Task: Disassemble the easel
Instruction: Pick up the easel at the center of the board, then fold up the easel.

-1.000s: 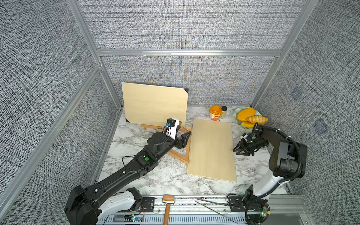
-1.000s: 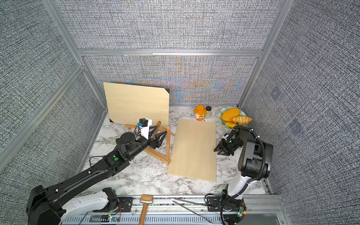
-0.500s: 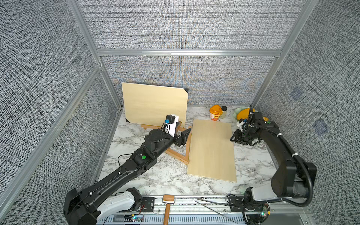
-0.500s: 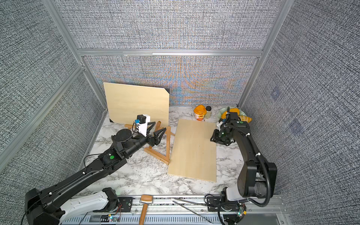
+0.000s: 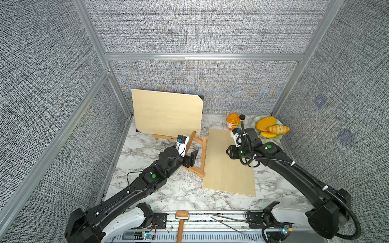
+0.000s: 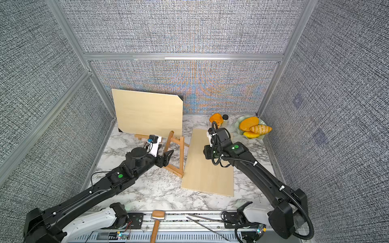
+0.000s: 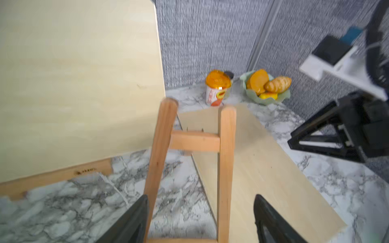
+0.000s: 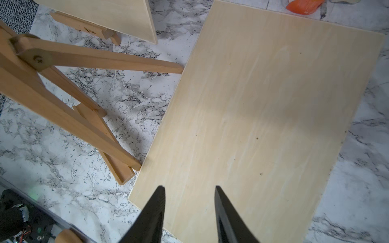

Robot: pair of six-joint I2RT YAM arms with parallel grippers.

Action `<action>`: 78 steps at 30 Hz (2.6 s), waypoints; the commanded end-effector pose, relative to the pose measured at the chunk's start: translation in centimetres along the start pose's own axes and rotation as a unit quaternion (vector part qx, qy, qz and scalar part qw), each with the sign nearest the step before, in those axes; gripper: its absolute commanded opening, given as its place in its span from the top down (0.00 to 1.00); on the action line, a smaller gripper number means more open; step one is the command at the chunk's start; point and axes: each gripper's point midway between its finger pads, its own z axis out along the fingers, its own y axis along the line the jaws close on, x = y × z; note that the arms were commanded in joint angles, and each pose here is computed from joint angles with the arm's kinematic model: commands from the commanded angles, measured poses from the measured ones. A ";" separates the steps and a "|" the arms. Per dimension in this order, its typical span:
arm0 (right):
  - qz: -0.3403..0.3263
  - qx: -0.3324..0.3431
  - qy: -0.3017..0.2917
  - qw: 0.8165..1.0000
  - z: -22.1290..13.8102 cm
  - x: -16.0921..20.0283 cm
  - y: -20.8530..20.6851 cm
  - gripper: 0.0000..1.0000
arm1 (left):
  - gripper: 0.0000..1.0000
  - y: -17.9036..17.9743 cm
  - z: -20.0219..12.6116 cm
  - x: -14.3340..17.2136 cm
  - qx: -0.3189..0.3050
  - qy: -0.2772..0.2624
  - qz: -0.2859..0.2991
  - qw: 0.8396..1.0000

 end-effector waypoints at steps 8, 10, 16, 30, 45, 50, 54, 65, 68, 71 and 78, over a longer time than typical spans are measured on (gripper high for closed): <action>0.015 -0.011 -0.020 1.000 2.5 -0.5 1.3 0.57 | 0.32 -1.4 3.9 4.3 0.056 0.004 -0.053 0.997; 0.019 -0.016 -0.024 0.999 2.7 -0.3 1.3 0.57 | 0.33 -1.4 4.2 4.3 0.061 -0.012 -0.049 0.997; 0.042 -0.044 -0.024 0.998 4.4 0.7 1.9 0.57 | 0.35 -2.5 5.7 4.5 0.081 -0.031 -0.032 0.996; 0.026 -0.053 -0.036 0.998 5.6 -0.2 2.7 0.57 | 0.50 -1.9 9.0 5.6 0.045 -0.033 -0.004 0.998; 0.010 -0.058 -0.120 0.991 2.2 -3.5 3.1 0.56 | 0.85 -2.1 6.8 3.0 0.038 -0.045 0.044 0.997; -0.006 -0.073 -0.163 0.984 -0.3 -4.3 3.4 0.56 | 0.92 -2.4 5.0 0.6 0.041 -0.078 0.078 0.993; -0.002 -0.061 -0.204 0.977 -2.8 -5.5 2.9 0.55 | 1.00 -2.7 3.1 -1.4 0.044 -0.102 0.098 0.989; 0.034 -0.047 -0.226 0.972 -6.6 -8.1 2.3 0.41 | 1.00 -5.9 -2.8 -3.6 0.140 -0.111 0.146 0.973; 0.043 -0.071 -0.209 0.974 -6.3 -8.5 3.0 0.41 | 1.00 -7.6 -3.9 -3.6 0.188 -0.096 0.158 0.965; 0.049 -0.107 -0.193 0.974 -6.0 -8.8 4.2 0.41 | 1.00 -9.2 -5.2 -4.1 0.234 -0.103 0.169 0.952; 0.073 -0.160 -0.183 0.967 -5.4 -8.1 5.5 0.41 | 1.00 -11.2 -7.2 -4.9 0.296 -0.136 0.179 0.928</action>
